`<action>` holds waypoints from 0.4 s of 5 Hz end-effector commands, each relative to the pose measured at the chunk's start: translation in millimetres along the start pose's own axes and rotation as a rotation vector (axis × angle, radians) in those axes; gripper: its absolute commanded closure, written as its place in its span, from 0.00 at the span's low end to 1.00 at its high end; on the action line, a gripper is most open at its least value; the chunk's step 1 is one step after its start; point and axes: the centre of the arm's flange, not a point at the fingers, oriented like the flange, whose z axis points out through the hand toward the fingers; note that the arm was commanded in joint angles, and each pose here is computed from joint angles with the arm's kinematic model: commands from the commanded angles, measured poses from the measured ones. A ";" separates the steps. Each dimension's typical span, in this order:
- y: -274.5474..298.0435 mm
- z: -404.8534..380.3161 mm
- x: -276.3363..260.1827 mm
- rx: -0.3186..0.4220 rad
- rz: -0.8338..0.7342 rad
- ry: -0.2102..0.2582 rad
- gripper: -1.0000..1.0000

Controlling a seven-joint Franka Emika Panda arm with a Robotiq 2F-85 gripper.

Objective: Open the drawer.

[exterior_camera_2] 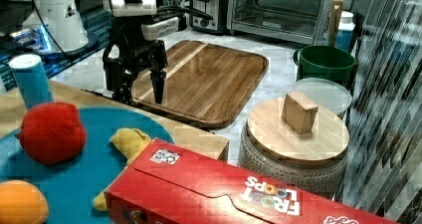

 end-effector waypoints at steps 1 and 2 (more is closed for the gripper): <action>-190.3 -27.3 46.6 0.094 -0.126 0.021 0.00; -232.0 -36.5 42.5 0.124 -0.134 0.003 0.00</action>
